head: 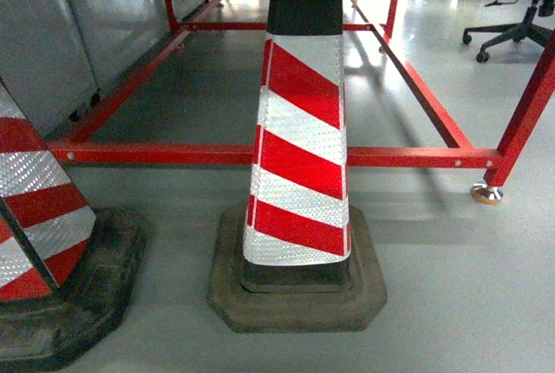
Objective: Sort blue parts and orange caps into right shelf containers
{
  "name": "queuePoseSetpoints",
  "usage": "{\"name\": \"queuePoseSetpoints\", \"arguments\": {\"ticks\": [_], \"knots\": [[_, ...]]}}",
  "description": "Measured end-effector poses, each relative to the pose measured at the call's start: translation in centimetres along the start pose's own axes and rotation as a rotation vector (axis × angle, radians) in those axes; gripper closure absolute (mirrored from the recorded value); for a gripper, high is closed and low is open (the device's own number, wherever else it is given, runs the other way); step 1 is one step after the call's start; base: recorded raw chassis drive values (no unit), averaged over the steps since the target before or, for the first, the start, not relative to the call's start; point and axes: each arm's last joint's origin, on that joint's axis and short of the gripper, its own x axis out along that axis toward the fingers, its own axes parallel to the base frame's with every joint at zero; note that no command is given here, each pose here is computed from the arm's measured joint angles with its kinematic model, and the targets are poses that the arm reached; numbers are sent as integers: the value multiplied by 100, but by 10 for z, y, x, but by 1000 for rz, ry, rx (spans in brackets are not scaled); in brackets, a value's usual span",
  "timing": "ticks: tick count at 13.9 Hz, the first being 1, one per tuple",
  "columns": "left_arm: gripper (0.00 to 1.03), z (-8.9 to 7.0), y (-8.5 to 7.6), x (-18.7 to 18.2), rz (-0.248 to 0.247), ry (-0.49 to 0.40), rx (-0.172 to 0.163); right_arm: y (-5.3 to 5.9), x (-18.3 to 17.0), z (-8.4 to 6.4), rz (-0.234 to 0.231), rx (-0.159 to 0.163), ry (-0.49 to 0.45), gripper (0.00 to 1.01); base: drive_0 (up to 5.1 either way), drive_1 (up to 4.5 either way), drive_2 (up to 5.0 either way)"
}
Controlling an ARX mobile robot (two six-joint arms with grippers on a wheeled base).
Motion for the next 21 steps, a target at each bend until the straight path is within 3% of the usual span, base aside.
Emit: {"name": "queuePoseSetpoints", "arguments": {"ticks": [17, 21], "knots": [[5, 0, 0, 0, 0, 0, 0, 0, 0, 0, 0, 0, 0, 3, 412, -85, -363], [5, 0, 0, 0, -1, 2, 0, 0, 0, 0, 1, 0, 1, 3, 0, 0, 0]]}}
